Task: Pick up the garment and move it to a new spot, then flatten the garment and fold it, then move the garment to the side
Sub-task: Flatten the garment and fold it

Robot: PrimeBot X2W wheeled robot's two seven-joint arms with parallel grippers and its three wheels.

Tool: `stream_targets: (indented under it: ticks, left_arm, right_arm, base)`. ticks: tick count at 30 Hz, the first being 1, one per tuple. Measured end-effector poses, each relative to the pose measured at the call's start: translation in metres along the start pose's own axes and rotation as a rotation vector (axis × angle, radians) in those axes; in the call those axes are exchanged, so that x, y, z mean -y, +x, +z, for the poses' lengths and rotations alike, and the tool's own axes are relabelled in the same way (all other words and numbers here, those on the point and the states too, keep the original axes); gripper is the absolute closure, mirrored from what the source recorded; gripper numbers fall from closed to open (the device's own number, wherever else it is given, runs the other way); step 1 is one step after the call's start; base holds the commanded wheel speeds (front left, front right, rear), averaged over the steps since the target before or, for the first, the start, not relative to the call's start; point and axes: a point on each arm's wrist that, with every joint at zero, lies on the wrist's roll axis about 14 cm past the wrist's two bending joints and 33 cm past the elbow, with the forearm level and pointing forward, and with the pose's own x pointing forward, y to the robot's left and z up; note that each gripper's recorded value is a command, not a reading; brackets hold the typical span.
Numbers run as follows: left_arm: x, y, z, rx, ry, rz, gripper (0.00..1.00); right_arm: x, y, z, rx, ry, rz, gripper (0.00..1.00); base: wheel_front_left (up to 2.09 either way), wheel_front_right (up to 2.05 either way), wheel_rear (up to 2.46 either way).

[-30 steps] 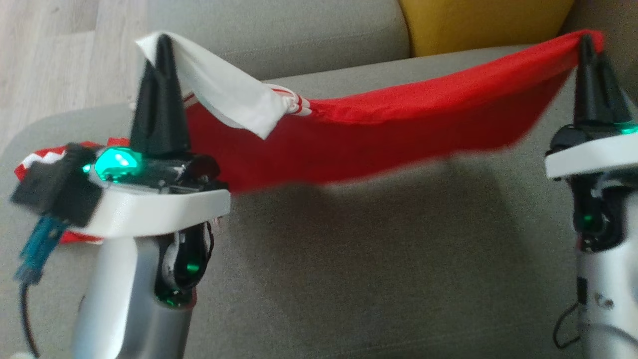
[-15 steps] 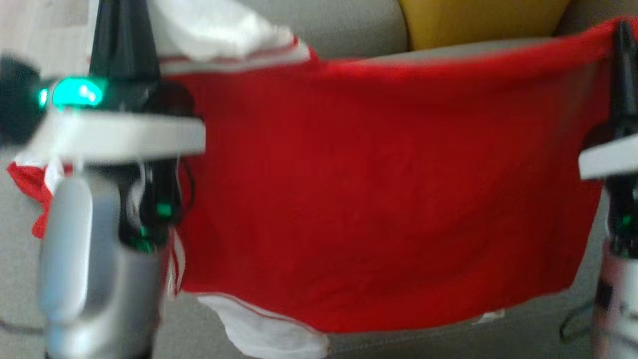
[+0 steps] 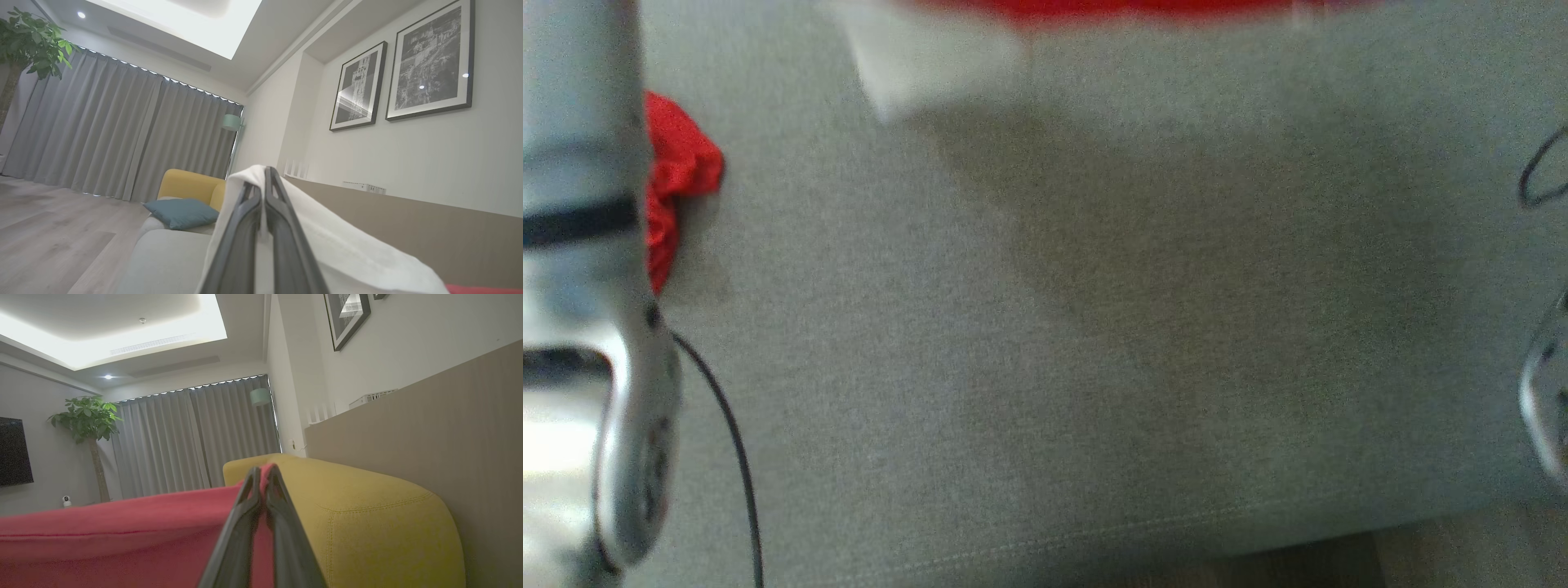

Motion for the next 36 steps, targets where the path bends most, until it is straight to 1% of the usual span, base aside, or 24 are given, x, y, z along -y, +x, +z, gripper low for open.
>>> stream_targets:
  ticks: [4, 6, 7, 8, 12, 14, 18, 22, 25, 28, 30, 32, 36]
  left_arm:
    - [-0.016, 0.018, -0.012, 0.019, -0.002, 0.018, 1.00]
    - [-0.019, 0.019, -0.017, 0.014, -0.005, 0.022, 1.00]
    - [-0.025, 0.016, -0.033, -0.021, -0.009, 0.024, 1.00]
    - [-0.025, 0.016, -0.033, -0.021, -0.009, 0.024, 1.00]
    - [-0.036, -0.005, -0.076, -0.129, -0.014, 0.038, 1.00]
    - [-0.039, -0.026, -0.104, -0.209, -0.018, 0.040, 1.00]
    - [-0.051, -0.077, -0.153, -0.353, -0.022, 0.069, 1.00]
    - [-0.060, -0.128, -0.181, -0.466, -0.023, 0.101, 1.00]
    - [-0.062, -0.163, -0.190, -0.531, -0.021, 0.112, 1.00]
    - [-0.059, -0.198, -0.198, -0.606, -0.002, 0.104, 1.00]
    - [-0.055, -0.223, -0.201, -0.662, 0.013, 0.082, 1.00]
    - [-0.051, -0.244, -0.201, -0.700, 0.001, 0.077, 1.00]
    - [-0.044, -0.274, -0.192, -0.754, 0.001, 0.043, 1.00]
  right_arm:
    - [-0.004, 0.029, -0.007, 0.067, -0.013, 0.011, 1.00]
    - [-0.005, 0.034, -0.011, 0.074, -0.015, 0.015, 1.00]
    - [-0.007, 0.037, -0.030, 0.056, -0.011, 0.018, 1.00]
    - [-0.007, 0.037, -0.030, 0.056, -0.011, 0.018, 1.00]
    - [0.003, 0.027, -0.089, -0.069, 0.021, -0.013, 1.00]
    - [0.009, 0.014, -0.119, -0.141, 0.037, -0.034, 1.00]
    - [0.018, -0.024, -0.183, -0.310, 0.051, -0.062, 1.00]
    - [0.020, -0.065, -0.225, -0.469, 0.065, -0.072, 1.00]
    - [0.022, -0.094, -0.244, -0.588, 0.054, -0.066, 1.00]
    - [0.026, -0.124, -0.256, -0.692, 0.032, -0.057, 1.00]
    - [0.029, -0.142, -0.259, -0.747, 0.014, -0.048, 1.00]
    - [0.032, -0.158, -0.258, -0.790, -0.011, -0.032, 1.00]
    - [0.039, -0.184, -0.252, -0.847, -0.070, 0.007, 1.00]
  base:
    - [0.00, 0.00, 0.00]
    - [0.00, 0.00, 0.00]
    - [0.00, 0.00, 0.00]
    - [0.00, 0.00, 0.00]
    - [0.00, 0.00, 0.00]
    - [0.00, 0.00, 0.00]
    - [0.00, 0.00, 0.00]
    - [0.00, 0.00, 0.00]
    - [0.00, 0.00, 0.00]
    - [0.00, 0.00, 0.00]
    - [0.00, 0.00, 0.00]
    - [0.00, 0.00, 0.00]
    - [0.00, 0.00, 0.00]
